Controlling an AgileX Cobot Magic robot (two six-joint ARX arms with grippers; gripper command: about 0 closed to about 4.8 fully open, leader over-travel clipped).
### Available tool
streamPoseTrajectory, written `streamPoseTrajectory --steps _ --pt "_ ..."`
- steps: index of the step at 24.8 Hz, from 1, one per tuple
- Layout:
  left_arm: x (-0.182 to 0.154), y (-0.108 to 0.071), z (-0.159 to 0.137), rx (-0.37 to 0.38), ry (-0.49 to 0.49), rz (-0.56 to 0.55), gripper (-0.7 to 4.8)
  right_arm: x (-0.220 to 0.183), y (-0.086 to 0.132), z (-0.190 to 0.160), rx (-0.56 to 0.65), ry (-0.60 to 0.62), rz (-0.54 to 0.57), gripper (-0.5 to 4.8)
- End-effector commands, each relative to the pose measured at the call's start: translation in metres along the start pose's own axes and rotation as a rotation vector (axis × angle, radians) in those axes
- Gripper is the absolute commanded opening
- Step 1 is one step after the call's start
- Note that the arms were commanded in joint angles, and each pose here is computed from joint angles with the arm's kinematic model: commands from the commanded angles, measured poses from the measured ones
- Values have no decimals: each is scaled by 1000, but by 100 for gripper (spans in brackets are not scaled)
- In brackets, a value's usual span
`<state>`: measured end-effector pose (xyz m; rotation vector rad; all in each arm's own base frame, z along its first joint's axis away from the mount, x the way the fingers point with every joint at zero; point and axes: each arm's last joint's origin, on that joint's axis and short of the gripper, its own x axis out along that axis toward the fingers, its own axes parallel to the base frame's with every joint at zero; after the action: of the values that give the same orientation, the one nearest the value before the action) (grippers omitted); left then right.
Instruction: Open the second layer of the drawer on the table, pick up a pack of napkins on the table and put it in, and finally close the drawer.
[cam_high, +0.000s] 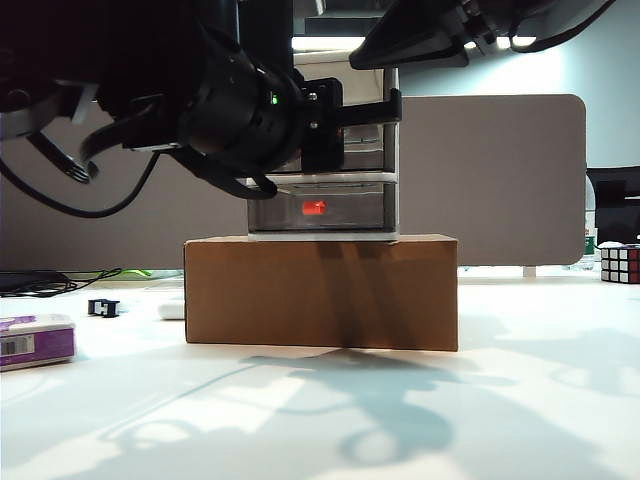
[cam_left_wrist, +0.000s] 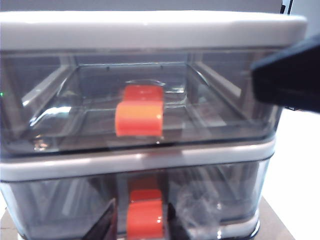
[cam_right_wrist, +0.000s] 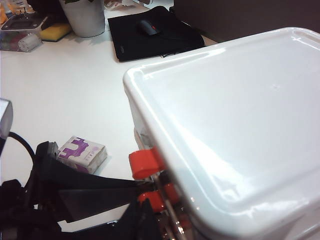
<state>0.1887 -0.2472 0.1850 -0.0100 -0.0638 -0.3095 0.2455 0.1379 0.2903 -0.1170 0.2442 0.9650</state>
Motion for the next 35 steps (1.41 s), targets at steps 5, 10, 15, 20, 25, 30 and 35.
streamPoseTrajectory --steps 5,10,15,20,25,30,35 --pt "1 0 2 -14 -10 3 115 7 -3 -2 -8 -9 3 -5" --pt "1 0 2 -13 -10 3 72 13 -6 -4 -11 -16 3 -5" --pt "0 -1 2 -14 -10 0 -6 17 -8 -7 -10 -14 0 -5" --pt "-2 -4 2 -11 -6 -7 -6 20 -9 -8 -11 -14 -4 -5" --pt "-14 -14 1 -4 4 38 -6 21 -11 -8 -15 -20 -27 -5" --pt "-39 -18 -2 6 23 40 -6 21 -11 -8 -15 -21 -28 -5" --pt "-66 -21 1 0 24 25 -6 21 -11 -8 -15 -21 -28 -5"
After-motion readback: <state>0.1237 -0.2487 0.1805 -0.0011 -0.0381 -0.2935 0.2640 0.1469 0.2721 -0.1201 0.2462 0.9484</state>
